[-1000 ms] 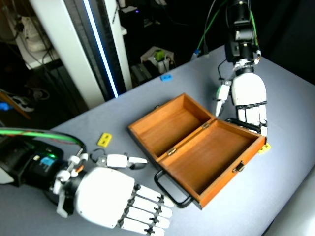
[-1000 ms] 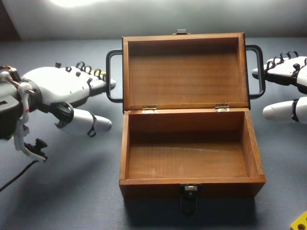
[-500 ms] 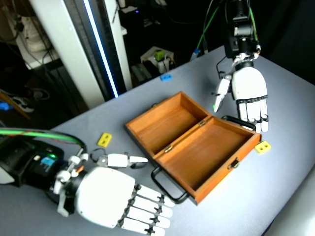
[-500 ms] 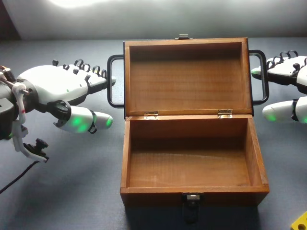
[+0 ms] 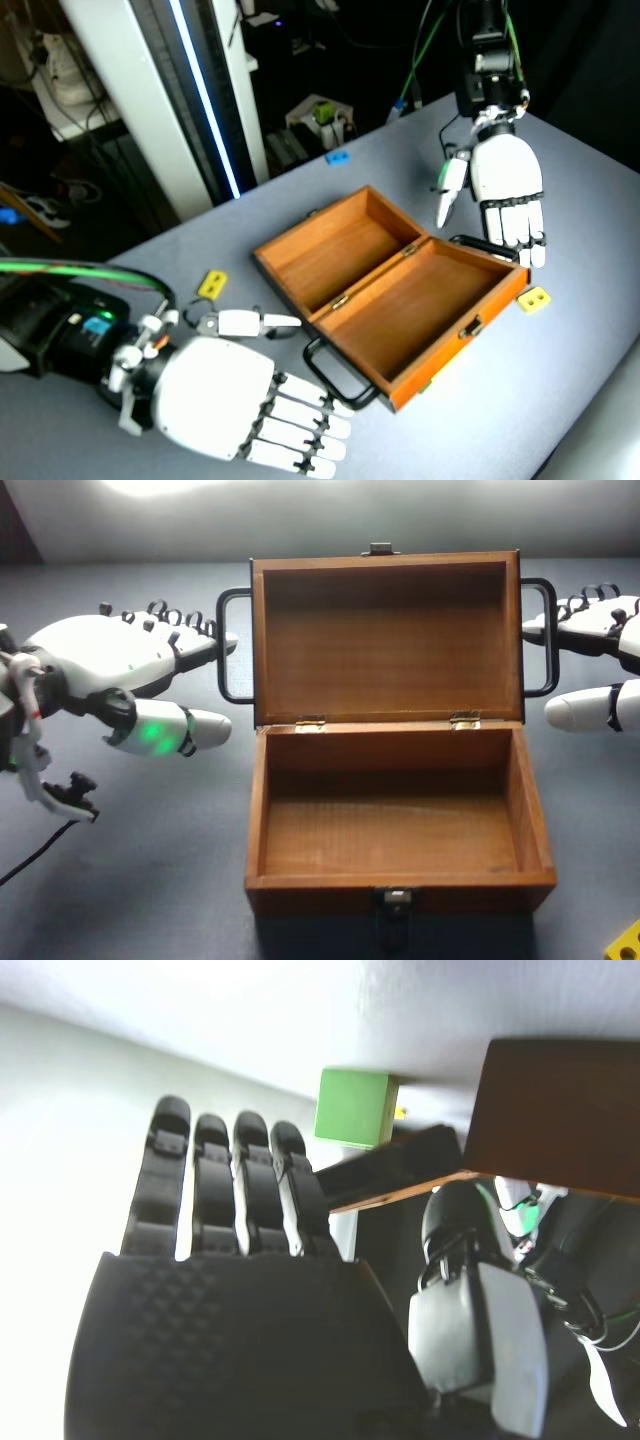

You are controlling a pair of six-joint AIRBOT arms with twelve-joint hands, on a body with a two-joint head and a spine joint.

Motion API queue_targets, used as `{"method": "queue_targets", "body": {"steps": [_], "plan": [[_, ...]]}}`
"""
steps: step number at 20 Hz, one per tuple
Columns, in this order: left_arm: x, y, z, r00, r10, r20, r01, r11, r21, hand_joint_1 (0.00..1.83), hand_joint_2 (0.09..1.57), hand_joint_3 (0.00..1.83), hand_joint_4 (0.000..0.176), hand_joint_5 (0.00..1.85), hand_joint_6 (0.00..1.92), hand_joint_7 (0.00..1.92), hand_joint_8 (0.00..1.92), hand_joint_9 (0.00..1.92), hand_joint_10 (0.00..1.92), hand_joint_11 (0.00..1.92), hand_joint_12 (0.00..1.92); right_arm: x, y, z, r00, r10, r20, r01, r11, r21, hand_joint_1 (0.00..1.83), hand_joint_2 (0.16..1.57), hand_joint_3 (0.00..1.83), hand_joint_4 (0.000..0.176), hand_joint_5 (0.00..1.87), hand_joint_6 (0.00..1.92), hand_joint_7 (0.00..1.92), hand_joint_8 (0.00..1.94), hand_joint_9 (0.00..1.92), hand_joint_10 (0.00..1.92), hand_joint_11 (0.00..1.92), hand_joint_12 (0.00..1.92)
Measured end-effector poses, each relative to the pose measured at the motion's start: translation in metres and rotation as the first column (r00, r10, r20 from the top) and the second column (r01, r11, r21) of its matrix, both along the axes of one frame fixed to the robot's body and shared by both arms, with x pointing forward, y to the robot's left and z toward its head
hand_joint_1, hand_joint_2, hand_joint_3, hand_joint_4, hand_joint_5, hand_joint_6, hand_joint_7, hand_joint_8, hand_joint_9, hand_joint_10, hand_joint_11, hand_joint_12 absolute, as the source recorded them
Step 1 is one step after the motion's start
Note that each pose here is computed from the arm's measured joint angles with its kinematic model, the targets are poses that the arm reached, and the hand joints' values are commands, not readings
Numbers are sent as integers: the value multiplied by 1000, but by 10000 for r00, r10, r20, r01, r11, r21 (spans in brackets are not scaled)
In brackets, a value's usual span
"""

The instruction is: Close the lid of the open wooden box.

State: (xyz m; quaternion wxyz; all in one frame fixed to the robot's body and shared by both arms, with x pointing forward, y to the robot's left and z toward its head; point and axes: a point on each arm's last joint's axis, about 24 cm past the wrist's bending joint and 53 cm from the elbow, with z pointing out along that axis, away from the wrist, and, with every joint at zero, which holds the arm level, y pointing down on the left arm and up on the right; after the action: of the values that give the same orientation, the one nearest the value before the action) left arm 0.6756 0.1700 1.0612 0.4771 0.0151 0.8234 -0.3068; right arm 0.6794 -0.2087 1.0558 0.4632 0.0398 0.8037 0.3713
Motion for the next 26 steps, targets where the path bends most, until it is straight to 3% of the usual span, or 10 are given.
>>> {"method": "queue_targets", "body": {"steps": [2,6,9,17,21,26], "plan": [[-6,4,7,9999,23,125,-21,9998,-194,0,1298,0,0,0,0,52,10,118,12,85,26,-5,7,8,9998,166,139,-171,9993,324,0,1222,9,0,121,11,112,8,31,7,51,4],[-20,1,29,9981,66,613,6,9931,-1170,0,1312,4,0,0,0,52,3,94,2,66,18,-21,27,33,9937,854,729,-925,9907,1002,0,1239,11,0,129,8,121,6,46,8,48,2],[-32,3,45,9941,34,1086,142,9869,-1607,0,1280,0,0,10,4,81,12,118,12,70,21,-28,29,46,9916,894,932,-1027,9834,1497,0,1235,6,0,132,7,128,7,51,8,56,6],[-50,3,63,9886,-34,1506,362,9758,-2158,0,1299,5,0,29,9,106,12,143,15,102,43,-53,29,64,9856,1118,1267,-1380,9654,2213,0,1221,0,0,117,0,108,0,33,0,38,1],[-56,4,64,9894,12,1453,348,9689,-2450,0,1305,5,0,70,19,123,13,150,12,127,62,-64,33,66,9832,1303,1277,-1586,9564,2452,0,1199,0,0,141,8,118,3,42,5,61,12],[-69,13,67,9893,78,1460,292,9678,-2500,0,1342,14,0,46,3,112,3,129,1,95,56,-82,43,77,9742,1742,1436,-2085,9382,2762,0,1202,0,0,118,2,109,4,48,6,50,6]]}}
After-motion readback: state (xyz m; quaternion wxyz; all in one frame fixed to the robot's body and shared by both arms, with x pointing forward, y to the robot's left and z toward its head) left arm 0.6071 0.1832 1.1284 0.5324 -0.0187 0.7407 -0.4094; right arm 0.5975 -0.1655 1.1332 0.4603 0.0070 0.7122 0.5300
